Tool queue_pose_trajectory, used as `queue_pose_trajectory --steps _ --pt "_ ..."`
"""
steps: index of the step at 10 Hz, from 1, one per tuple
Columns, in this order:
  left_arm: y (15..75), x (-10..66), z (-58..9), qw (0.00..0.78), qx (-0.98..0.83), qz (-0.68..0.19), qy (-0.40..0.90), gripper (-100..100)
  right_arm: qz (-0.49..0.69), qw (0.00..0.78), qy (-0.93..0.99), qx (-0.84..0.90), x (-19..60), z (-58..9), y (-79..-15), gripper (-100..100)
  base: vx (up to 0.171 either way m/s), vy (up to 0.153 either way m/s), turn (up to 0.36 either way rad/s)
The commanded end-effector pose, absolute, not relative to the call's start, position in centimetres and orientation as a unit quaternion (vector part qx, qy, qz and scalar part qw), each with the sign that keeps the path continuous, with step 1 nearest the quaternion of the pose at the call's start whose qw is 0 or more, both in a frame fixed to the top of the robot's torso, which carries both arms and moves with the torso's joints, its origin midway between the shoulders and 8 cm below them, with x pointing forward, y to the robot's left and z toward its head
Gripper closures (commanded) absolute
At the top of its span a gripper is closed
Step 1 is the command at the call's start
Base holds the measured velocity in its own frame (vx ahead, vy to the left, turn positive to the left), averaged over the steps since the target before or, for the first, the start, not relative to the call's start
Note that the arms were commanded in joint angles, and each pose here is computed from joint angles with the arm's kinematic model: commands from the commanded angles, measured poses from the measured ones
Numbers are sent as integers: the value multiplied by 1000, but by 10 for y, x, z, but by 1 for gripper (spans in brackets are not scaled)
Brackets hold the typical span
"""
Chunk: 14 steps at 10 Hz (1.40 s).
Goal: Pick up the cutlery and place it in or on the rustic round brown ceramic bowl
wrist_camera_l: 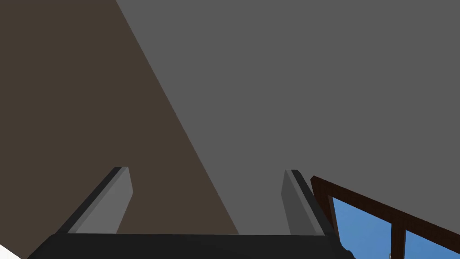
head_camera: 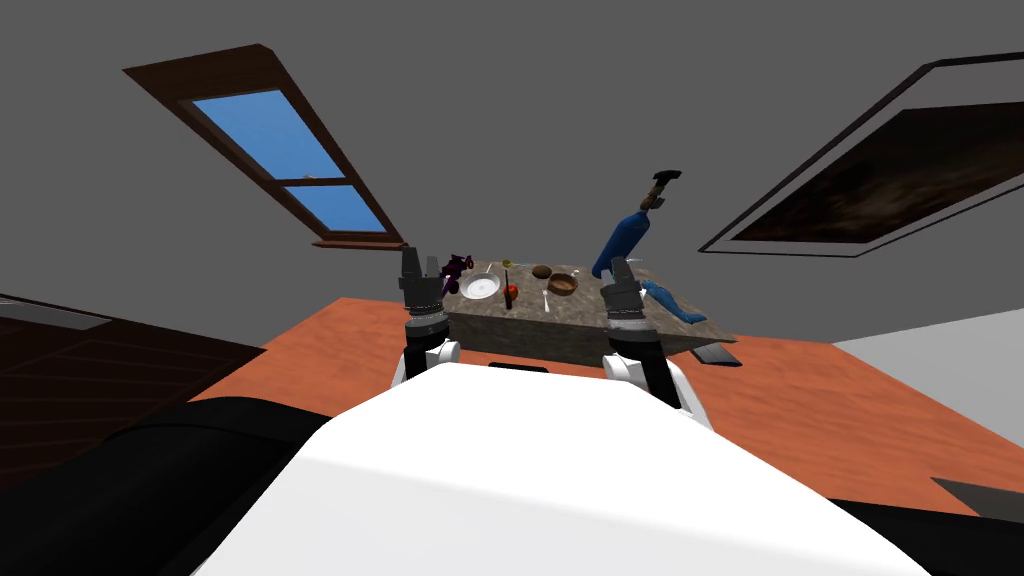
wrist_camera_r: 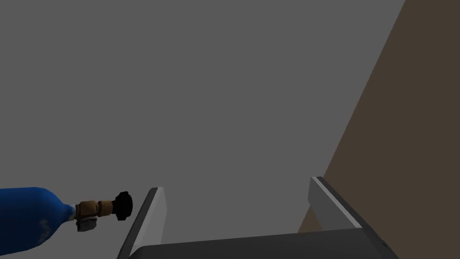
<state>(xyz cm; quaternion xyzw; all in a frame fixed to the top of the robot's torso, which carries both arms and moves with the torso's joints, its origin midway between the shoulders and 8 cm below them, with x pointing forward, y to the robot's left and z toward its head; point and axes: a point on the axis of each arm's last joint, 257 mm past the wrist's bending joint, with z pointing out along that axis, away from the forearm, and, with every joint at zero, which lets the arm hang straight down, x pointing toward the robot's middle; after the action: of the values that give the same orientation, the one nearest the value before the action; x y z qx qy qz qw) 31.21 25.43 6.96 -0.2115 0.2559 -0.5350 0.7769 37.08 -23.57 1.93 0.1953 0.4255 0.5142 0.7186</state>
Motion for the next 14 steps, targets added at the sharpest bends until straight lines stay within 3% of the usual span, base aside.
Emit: queue_pose_trajectory --steps 1,14 --pt "254 312 70 777 -211 -535 256 0 513 704 451 196 380 9 -230 -100 17 16 56" --pt "254 312 70 777 -211 -535 256 0 422 609 641 202 442 -111 -228 -100 17 26 67"
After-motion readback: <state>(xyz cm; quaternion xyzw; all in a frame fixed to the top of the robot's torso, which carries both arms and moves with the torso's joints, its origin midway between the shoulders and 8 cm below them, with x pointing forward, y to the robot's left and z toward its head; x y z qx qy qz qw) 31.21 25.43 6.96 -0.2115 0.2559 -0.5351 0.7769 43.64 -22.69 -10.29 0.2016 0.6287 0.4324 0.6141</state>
